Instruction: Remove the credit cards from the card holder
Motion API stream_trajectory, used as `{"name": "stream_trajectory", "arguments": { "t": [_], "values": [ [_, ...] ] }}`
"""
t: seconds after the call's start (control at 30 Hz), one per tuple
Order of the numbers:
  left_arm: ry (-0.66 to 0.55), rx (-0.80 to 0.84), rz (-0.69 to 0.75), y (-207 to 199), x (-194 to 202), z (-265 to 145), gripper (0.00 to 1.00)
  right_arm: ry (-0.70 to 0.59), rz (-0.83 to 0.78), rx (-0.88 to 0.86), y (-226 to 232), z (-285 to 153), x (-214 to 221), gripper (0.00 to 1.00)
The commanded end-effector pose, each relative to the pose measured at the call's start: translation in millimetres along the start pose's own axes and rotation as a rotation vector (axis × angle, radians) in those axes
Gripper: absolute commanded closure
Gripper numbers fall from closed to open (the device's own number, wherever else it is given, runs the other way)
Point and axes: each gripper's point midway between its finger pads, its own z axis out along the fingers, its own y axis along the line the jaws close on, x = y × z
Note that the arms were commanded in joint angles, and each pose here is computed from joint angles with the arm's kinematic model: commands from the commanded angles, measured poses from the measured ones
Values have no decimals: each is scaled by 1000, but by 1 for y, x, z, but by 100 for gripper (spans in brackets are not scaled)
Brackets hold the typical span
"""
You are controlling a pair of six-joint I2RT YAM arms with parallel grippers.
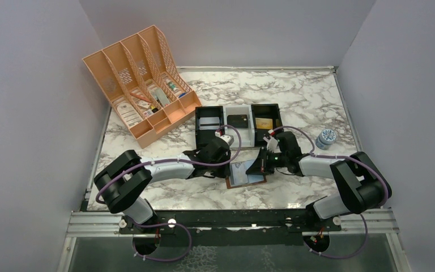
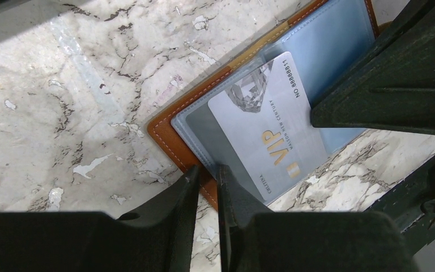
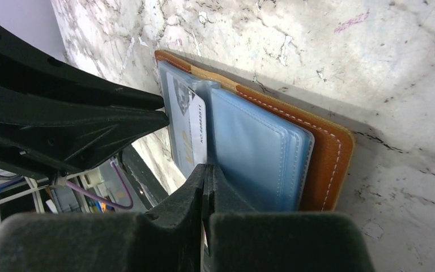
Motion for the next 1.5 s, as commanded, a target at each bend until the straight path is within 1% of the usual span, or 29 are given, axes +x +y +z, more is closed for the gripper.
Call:
{"name": "stream_trajectory", "arguments": {
  "t": [0.0,0.13,0.27,0.4,0.47,0.57,0.67,0.7,0.8,1.03,1.2,1.33,1.47],
  "values": [
    [48,-99,23,21,14,-1,77,11,-25,-9,-1,0,2,99],
    [-19,-88,12,13,-5,-10,65,7,-17,-11,-2,0,4,99],
    [-107,-38,3,-8,-32,-23,53,10,-7,-9,-4,1,6,99],
    [-157,64,9,-36,-53,-29,47,12,-7,-17,-3,1,6,98],
    [-168,109,16,-49,-57,-28,47,10,-8,-24,-2,1,6,93],
    [-149,189,17,-64,-51,-21,51,9,-8,-26,-1,2,5,82],
    [-101,181,8,-61,-36,-9,61,17,-8,-33,-1,3,6,72],
    [-88,172,4,-59,-31,-6,65,19,-9,-32,-1,3,6,70],
    [-56,133,-4,-48,-17,0,70,18,-9,-24,-2,3,5,67],
    [-1,20,0,-19,10,1,75,35,1,-33,-2,5,7,66],
    [19,-5,5,-11,20,3,77,38,3,-32,-2,6,6,67],
    [35,-33,16,-8,24,7,81,53,-6,-26,0,9,8,68],
    [33,-55,20,-5,24,6,81,48,16,-22,-1,11,9,75]
  ]
}}
